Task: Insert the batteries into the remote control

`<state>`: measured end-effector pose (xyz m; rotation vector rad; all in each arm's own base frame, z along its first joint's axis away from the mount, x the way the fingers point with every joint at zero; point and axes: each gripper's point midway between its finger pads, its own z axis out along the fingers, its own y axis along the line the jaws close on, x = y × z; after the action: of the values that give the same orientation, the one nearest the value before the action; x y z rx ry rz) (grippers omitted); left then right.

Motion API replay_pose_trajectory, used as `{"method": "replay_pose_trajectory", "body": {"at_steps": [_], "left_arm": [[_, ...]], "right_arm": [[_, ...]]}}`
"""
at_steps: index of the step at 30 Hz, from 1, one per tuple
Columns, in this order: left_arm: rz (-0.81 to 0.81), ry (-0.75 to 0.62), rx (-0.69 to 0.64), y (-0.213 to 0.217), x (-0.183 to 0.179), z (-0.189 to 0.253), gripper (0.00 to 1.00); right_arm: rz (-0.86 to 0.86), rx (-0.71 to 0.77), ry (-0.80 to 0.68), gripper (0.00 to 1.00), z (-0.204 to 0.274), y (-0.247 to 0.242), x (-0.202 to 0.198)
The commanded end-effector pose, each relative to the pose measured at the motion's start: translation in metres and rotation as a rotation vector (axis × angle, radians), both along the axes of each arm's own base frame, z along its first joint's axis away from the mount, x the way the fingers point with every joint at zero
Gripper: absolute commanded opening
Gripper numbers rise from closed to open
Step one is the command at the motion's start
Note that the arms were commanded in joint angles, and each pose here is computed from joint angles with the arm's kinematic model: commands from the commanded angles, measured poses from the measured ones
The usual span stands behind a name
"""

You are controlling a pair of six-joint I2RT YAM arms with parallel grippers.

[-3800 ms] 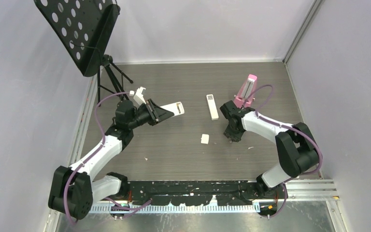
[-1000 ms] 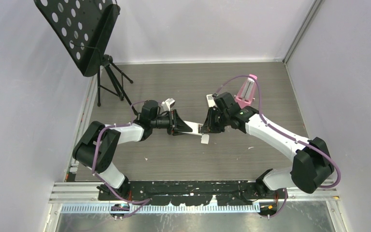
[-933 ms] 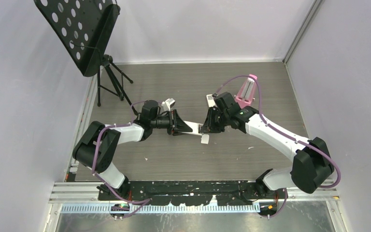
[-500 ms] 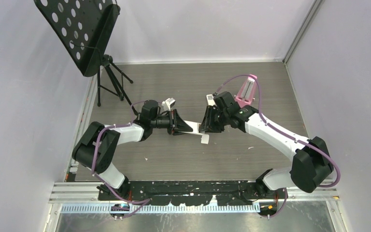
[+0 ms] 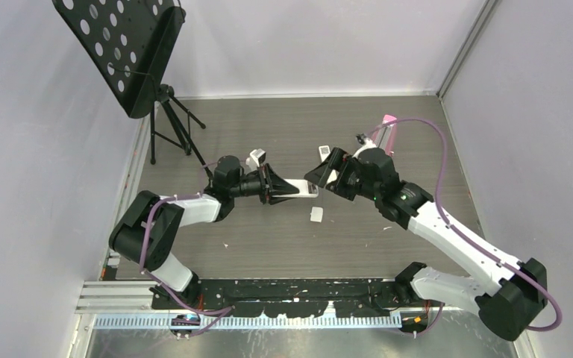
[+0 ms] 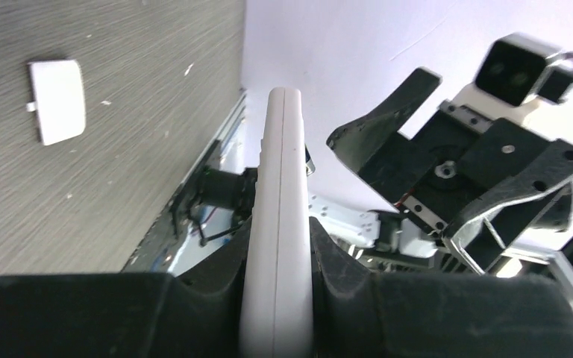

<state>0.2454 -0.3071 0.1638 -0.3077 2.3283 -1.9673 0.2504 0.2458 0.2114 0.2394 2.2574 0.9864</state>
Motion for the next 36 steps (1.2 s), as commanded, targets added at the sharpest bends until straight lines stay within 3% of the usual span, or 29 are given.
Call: {"method": "replay_pose_trajectory", "body": {"at_steps": [1,6,13,24,36], "left_arm": [[0.131,-0.018,-0.195,0.002,0.016,0.057,0.00],[0.212,0.069,-0.288,0.007,0.026,0.069,0.00],[0.246,0.075,-0.320,0.009,0.028,0.080,0.00],[0.235,0.029,-0.316,0.008,0.024,0.085,0.00],[0.216,-0.011,-0.332,0.007,0.021,0.095,0.00]], "right_arm": [[-0.214,0.204,-0.095,0.90,0.036,-0.010,0.023],[-0.320,0.332,-0.140,0.90,0.054,-0.020,0.031],[-0.316,0.411,-0.113,0.88,0.056,-0.009,0.036],[-0.306,0.434,-0.019,0.62,0.037,0.007,0.043],[-0.297,0.443,-0.008,0.52,0.025,0.017,0.052]]}}
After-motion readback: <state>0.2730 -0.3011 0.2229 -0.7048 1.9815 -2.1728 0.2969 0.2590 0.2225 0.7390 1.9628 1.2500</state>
